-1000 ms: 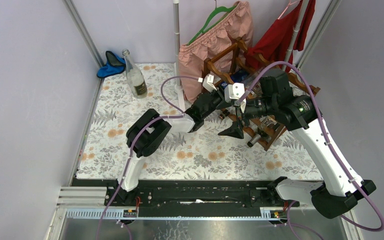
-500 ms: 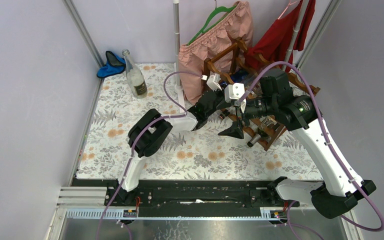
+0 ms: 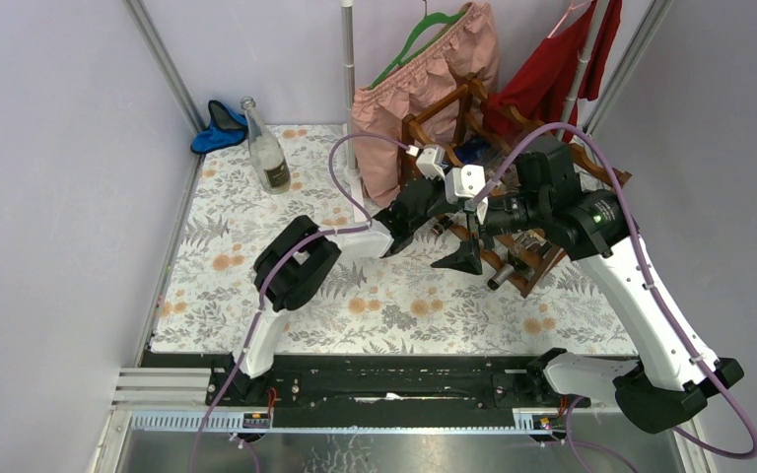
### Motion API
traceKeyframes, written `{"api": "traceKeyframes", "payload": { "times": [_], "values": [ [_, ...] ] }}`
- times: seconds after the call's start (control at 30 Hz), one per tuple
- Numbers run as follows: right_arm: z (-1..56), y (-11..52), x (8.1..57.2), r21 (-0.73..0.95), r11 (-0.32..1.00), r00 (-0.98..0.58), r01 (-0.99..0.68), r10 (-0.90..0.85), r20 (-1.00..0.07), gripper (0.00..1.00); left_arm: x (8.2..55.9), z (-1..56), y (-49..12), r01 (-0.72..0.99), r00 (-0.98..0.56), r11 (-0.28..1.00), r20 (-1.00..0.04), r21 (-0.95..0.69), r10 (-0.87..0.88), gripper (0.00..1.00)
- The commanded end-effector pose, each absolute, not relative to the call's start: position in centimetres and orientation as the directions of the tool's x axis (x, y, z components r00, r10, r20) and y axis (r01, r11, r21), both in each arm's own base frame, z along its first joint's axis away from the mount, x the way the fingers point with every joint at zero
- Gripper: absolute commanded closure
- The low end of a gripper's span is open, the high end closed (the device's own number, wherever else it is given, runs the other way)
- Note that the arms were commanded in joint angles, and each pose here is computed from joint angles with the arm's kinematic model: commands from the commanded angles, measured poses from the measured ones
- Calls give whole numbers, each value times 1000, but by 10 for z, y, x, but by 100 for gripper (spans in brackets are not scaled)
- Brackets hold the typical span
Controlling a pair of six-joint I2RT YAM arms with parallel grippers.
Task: Put the wine bottle on the wine rack
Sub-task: Place the wine bottle in the wine rack.
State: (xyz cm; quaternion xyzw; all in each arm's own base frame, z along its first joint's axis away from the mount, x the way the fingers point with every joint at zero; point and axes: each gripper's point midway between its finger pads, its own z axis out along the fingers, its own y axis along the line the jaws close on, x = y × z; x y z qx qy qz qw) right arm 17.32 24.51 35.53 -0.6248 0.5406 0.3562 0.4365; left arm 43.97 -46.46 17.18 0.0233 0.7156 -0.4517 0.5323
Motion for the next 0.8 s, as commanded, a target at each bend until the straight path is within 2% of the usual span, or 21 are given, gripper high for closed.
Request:
{"api": "traceKeyframes", "payload": {
  "times": [0.0, 0.37, 0.63, 0.77],
  "values": [
    [362, 242, 168, -181, -41, 184, -983, -342, -921, 0, 447, 206, -462, 567, -300, 632, -848, -527, -438, 87],
    [362, 241, 166, -184, -44, 188, -982, -341, -921, 0, 454, 201, -457, 573, -245, 710, -912, -409, -328, 83],
    [362, 241, 165, -184, -47, 189, -982, -340, -921, 0, 458, 195, -452, 572, -237, 729, -927, -376, -292, 76],
    [362, 241, 165, -183, -47, 188, -982, -339, -922, 0, 459, 193, -451, 574, -229, 738, -934, -356, -272, 69]
  ]
}}
